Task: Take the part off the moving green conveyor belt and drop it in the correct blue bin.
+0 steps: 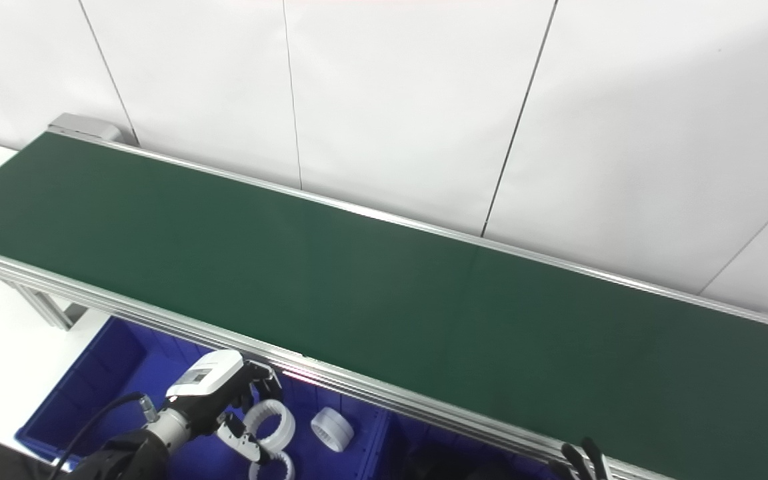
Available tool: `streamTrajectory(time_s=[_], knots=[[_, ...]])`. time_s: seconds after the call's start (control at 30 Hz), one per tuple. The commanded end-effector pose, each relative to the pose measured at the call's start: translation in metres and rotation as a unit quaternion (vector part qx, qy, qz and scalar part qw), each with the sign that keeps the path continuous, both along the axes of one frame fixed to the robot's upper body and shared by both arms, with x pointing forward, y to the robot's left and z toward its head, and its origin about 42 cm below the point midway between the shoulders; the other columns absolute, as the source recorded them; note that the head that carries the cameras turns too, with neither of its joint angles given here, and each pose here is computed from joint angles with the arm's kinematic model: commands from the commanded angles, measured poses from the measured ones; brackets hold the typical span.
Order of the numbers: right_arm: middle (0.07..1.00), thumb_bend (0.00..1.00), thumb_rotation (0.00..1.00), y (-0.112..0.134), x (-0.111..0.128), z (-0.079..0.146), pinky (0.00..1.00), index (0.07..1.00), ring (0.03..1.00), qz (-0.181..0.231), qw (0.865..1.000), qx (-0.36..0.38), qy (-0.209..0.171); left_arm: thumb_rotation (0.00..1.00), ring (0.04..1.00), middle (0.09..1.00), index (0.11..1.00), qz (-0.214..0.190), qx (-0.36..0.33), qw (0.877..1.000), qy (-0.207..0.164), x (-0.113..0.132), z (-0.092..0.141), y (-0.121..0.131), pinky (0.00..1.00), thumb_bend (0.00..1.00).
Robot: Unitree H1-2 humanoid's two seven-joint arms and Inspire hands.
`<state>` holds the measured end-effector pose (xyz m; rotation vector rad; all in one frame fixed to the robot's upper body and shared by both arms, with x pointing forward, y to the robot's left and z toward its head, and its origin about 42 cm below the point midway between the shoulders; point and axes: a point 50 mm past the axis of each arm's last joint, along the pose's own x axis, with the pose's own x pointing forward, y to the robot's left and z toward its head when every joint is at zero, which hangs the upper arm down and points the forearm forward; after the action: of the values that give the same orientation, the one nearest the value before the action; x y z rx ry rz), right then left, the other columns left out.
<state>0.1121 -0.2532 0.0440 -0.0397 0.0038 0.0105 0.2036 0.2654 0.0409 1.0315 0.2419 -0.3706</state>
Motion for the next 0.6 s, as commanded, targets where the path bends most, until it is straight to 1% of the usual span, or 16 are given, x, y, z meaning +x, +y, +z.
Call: streamTrajectory(time_s=[0.0,0.13,0.17,0.2,0.23,0.27,0.3,0.33,0.4,0.57], knots=[[0.863,0.5,0.85,-0.0024,0.0009,0.0117,0.75,0.925,0.808,0.003,0.999,0.0,-0.04,0.0,0.428,0.501,0.516,0.001,0.007,1.0,-0.024,0.0072,0.0132,0.0032,0.43,0.48],[0.852,0.53,0.85,-0.0055,0.0005,0.0107,0.73,0.915,0.798,-0.002,0.999,-0.006,-0.038,0.0,0.435,0.493,0.515,0.007,0.019,1.0,-0.02,0.0067,0.0126,0.001,0.44,0.48],[0.851,0.53,0.84,-0.0061,0.0007,0.0103,0.73,0.913,0.797,-0.002,0.999,-0.005,-0.037,0.0,0.442,0.493,0.511,0.007,0.022,1.0,-0.018,0.0068,0.0123,0.0008,0.5,0.49],[0.851,0.53,0.83,-0.0067,0.0009,0.0098,0.73,0.913,0.797,-0.002,0.999,-0.004,-0.037,0.0,0.444,0.493,0.509,0.006,0.032,0.999,-0.008,0.0069,0.0134,0.0001,0.52,0.5],[0.851,0.54,0.82,-0.0072,0.0011,0.0095,0.73,0.912,0.796,-0.002,0.999,-0.003,-0.036,0.0,0.449,0.51,0.5,0.006,0.04,0.999,0.003,0.007,0.0147,-0.0005,0.56,0.5],[0.851,0.54,0.82,-0.0078,0.0014,0.0093,0.73,0.911,0.796,-0.001,0.999,-0.005,-0.036,0.02,0.563,0.61,0.498,0.007,0.042,0.999,0.013,0.0071,0.0161,-0.001,0.61,0.51],[0.849,0.55,0.82,-0.0082,0.0016,0.0091,0.72,0.909,0.793,-0.001,0.999,-0.005,-0.036,0.0,0.67,0.702,0.619,0.006,0.044,0.999,0.019,0.0071,0.0173,-0.0015,0.67,0.71],[0.848,0.55,0.81,-0.0087,0.0017,0.0088,0.72,0.908,0.792,-0.001,0.999,-0.005,-0.035,0.0,0.702,0.73,0.654,0.003,0.05,0.998,0.027,0.0073,0.0182,-0.0018,0.68,0.77],[0.848,0.56,0.81,-0.0093,0.002,0.0083,0.72,0.907,0.791,0.0,0.999,-0.006,-0.034,0.0,0.741,0.766,0.697,-0.001,0.061,0.998,0.035,0.0077,0.0197,-0.0024,0.71,0.81],[0.843,0.57,0.8,-0.0108,0.0031,0.0078,0.71,0.903,0.783,0.003,0.999,-0.003,-0.034,0.0,0.774,0.811,0.75,-0.003,0.074,0.996,0.047,0.0075,0.021,-0.0031,0.71,0.84]])
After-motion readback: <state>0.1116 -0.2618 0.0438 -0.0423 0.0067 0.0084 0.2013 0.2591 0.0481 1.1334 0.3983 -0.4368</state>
